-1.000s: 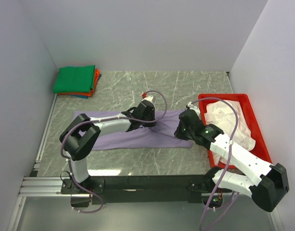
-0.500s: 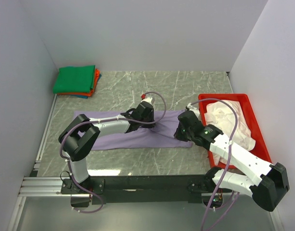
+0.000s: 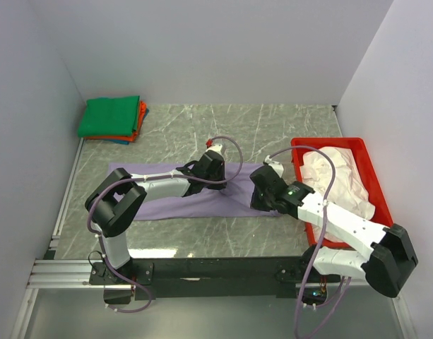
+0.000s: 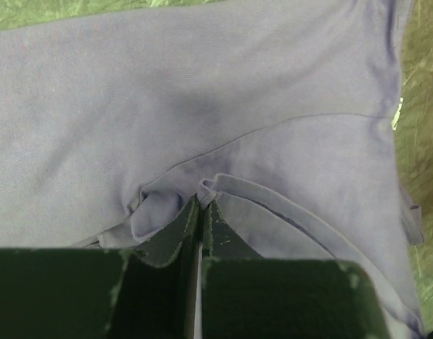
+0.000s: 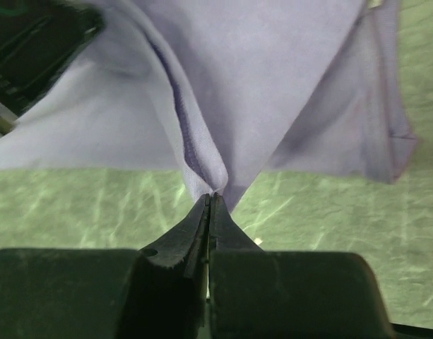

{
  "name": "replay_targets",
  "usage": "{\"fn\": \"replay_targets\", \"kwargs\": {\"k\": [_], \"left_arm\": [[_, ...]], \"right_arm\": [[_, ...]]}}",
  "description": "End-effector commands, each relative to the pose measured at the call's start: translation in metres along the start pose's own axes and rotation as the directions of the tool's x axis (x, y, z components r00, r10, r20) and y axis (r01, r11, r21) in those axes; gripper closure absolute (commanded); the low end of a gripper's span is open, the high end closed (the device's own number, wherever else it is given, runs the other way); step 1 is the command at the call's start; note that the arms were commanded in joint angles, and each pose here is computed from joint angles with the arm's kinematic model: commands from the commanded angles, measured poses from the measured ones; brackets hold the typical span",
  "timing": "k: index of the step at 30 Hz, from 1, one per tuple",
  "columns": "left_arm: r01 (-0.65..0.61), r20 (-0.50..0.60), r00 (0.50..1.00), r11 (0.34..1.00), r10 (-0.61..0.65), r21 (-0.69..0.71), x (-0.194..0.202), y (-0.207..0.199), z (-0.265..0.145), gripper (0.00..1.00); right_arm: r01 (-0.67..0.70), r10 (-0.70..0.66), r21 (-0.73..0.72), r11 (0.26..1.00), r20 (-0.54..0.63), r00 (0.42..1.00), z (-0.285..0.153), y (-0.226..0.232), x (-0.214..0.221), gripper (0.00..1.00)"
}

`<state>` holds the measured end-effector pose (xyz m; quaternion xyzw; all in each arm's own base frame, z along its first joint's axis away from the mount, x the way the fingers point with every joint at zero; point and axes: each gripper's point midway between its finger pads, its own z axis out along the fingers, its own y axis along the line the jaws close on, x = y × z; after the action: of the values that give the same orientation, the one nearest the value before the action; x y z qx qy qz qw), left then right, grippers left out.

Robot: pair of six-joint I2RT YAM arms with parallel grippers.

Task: Fold and stack the t-shirts
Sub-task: Fold the tshirt

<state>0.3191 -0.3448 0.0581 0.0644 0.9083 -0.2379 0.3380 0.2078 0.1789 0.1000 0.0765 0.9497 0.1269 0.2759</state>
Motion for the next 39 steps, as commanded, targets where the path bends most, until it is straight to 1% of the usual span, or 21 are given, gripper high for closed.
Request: {"fn": "replay_targets", "kwargs": {"k": [1, 5, 7, 13, 20, 23, 24, 27, 33, 39], "left_arm": [[-0.003, 0.073, 0.997, 0.998, -0.001, 0.055, -0.024, -0.019, -0.013, 0.98], [-0.007, 0.071, 0.997, 0.998, 0.003, 0.058, -0.025, -0.021, -0.011, 0.97], [-0.01, 0.07, 0.998, 0.998, 0.006, 0.059, -0.027, -0.022, -0.01, 0.97], [-0.02, 0.063, 0.998, 0.998, 0.016, 0.054, -0.028, -0.023, -0.004, 0.95], [-0.017, 0.08, 0.997, 1.0, 0.016, 0.016, -0.036, -0.019, 0.001, 0.92], [-0.013, 0.079, 0.997, 1.0, 0.012, 0.008, -0.039, -0.017, 0.005, 0.9], [-0.008, 0.083, 0.997, 1.0, 0.008, 0.008, -0.041, -0.017, 0.006, 0.87], [0.006, 0.091, 0.996, 1.0, -0.006, -0.001, -0.048, -0.015, 0.012, 0.84], [0.032, 0.104, 0.994, 0.999, -0.03, -0.015, -0.059, -0.008, 0.024, 0.82], [0.057, 0.108, 0.993, 0.997, -0.052, -0.043, -0.063, 0.006, 0.033, 0.76]], "right_arm": [[-0.009, 0.004, 0.065, 0.998, 0.073, 0.997, 0.001, -0.003, -0.021, 1.0], [0.013, -0.025, 0.151, 0.988, 0.077, 0.997, 0.009, -0.018, -0.026, 1.0], [0.002, -0.016, 0.171, 0.985, 0.083, 0.996, 0.013, -0.024, -0.032, 1.0], [-0.006, -0.011, 0.2, 0.98, 0.085, 0.996, 0.026, -0.041, -0.046, 1.0], [-0.058, 0.033, 0.21, 0.976, 0.118, 0.992, 0.037, -0.06, -0.066, 1.0], [-0.061, 0.036, 0.207, 0.976, 0.126, 0.991, 0.041, -0.06, -0.071, 1.0], [-0.066, 0.039, 0.21, 0.975, 0.133, 0.99, 0.043, -0.061, -0.075, 1.0], [-0.08, 0.05, 0.221, 0.972, 0.138, 0.989, 0.049, -0.063, -0.081, 1.0], [-0.103, 0.065, 0.238, 0.966, 0.162, 0.985, 0.06, -0.067, -0.1, 1.0], [-0.11, 0.072, 0.259, 0.96, 0.149, 0.986, 0.074, -0.073, -0.109, 1.0]]}}
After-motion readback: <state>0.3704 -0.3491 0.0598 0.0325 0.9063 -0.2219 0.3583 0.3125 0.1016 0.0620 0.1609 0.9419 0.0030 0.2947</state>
